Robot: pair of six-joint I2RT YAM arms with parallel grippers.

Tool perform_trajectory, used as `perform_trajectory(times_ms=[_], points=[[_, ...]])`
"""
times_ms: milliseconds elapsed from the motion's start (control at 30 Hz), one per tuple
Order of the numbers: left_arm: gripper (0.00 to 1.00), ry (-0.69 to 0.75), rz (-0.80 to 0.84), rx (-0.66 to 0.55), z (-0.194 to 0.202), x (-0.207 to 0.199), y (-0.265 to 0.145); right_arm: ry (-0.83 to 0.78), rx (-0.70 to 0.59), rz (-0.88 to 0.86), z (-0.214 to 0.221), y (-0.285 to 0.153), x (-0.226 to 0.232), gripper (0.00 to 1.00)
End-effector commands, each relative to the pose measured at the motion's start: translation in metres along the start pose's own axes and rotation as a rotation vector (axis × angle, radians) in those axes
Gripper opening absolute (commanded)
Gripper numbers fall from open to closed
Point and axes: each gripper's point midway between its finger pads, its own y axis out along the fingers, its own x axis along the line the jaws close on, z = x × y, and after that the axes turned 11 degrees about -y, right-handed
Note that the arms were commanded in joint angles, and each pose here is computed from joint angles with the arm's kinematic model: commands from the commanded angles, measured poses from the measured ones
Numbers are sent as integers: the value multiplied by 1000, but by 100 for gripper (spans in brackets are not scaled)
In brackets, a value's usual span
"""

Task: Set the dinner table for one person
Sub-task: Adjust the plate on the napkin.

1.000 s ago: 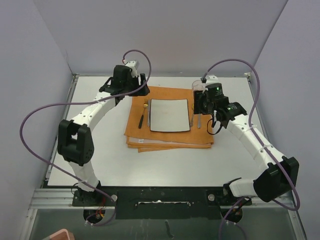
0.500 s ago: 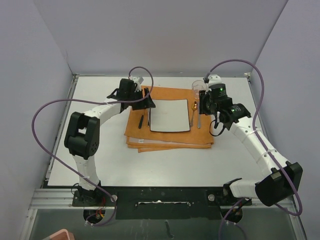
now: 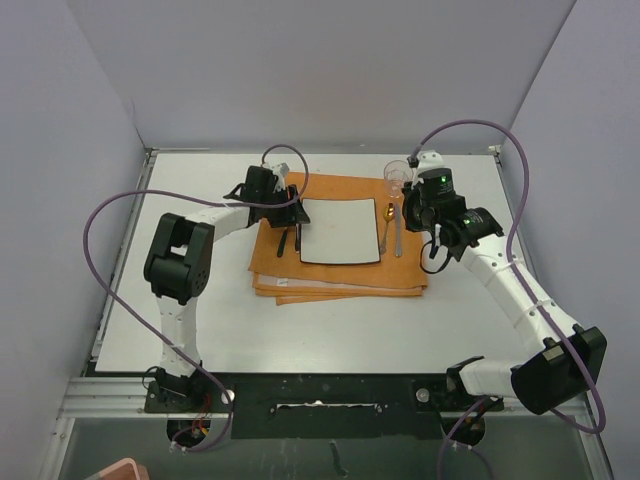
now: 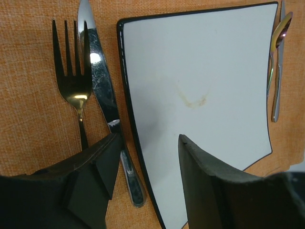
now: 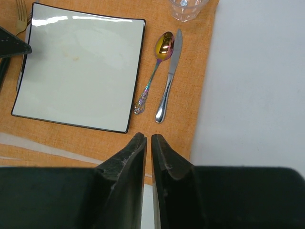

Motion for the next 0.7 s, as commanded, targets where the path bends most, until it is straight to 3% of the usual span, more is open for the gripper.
perform_trajectory(times_ms=[0,400,667], points=[[50,16,63,-70,-33,-14,12,-5,-58,47,-17,-14,-13,13],[47,0,88,-75,-46,-19,29,-9,-49,60,-20,-3,-14,11],[39,-26,82,-63,-45,-14,40,6,-41,67,-20,2,-11,7]])
